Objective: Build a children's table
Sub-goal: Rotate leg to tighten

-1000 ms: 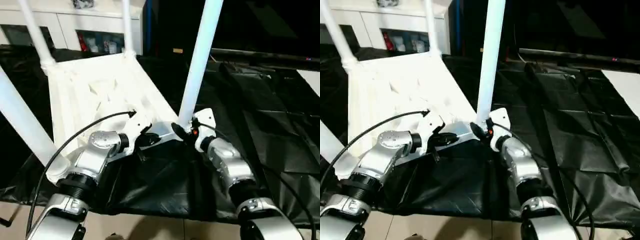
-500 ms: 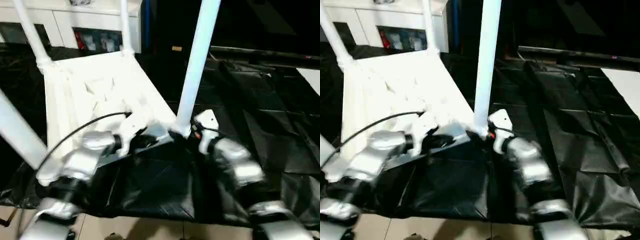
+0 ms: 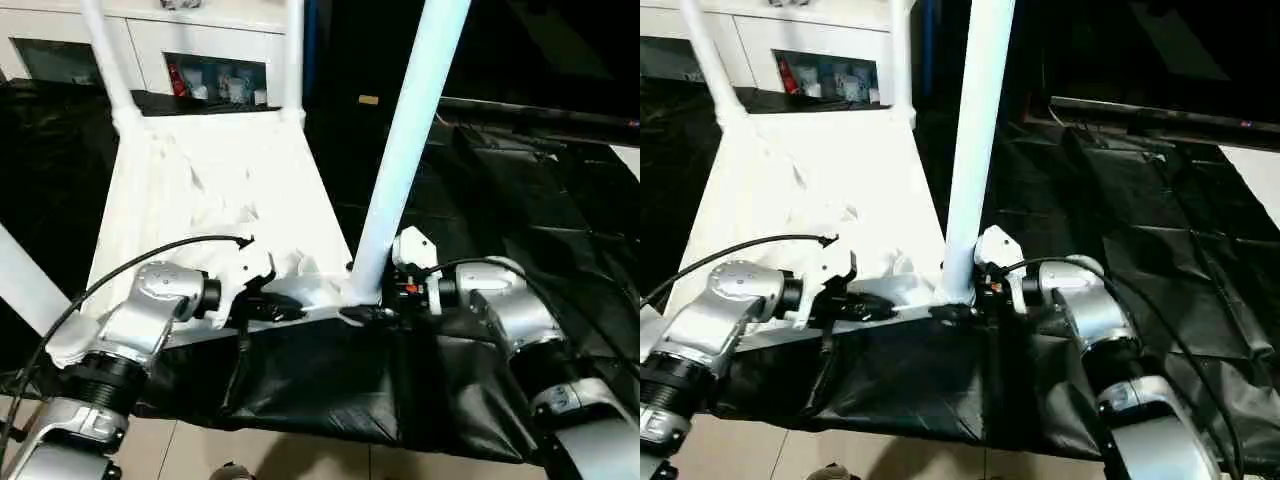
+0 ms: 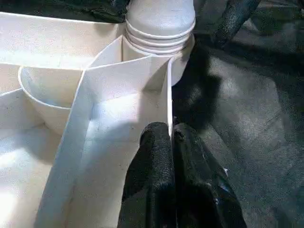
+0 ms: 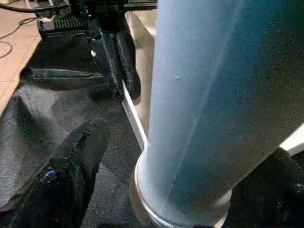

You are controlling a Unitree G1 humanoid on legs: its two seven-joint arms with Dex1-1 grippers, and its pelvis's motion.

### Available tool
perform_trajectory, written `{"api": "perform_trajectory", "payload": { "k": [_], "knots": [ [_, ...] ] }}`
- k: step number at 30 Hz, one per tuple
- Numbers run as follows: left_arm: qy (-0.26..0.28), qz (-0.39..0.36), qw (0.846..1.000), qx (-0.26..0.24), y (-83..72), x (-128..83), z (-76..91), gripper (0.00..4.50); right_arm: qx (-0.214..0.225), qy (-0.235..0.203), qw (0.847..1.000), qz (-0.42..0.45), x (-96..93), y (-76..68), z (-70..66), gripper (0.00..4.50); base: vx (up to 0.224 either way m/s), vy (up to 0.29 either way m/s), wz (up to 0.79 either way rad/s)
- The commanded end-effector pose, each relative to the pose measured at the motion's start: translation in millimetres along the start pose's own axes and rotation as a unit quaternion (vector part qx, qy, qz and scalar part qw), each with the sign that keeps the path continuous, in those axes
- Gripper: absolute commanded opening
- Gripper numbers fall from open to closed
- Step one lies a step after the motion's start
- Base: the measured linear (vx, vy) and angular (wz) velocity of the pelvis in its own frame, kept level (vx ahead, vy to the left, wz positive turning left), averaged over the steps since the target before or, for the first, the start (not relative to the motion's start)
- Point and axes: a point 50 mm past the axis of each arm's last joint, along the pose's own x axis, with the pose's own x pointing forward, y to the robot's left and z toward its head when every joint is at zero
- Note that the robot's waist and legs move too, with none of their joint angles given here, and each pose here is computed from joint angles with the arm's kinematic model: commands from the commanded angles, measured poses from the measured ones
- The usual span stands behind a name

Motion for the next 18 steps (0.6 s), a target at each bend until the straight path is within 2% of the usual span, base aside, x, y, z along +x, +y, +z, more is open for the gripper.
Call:
{"api": "perform_trajectory", "payload": {
  "k": [1,10,18],
  "knots": [
    [-0.017,-0.031,0.999,0.036,-0.6,6.0,16.3,0.0,0.006,0.015,1.0,0.022,4.2,1.0,-1.1,3.7,0.0,0.0,0.0],
    [-0.018,-0.007,0.999,0.036,5.6,2.9,16.4,0.0,-0.016,0.035,0.999,0.028,10.8,4.8,-6.8,3.12,0.0,0.0,0.0],
    [-0.028,0.021,0.999,0.032,10.9,4.5,19.0,0.0,-0.004,0.022,1.0,0.003,15.8,5.2,-11.3,2.38,0.0,0.0,0.0]
  ]
}}
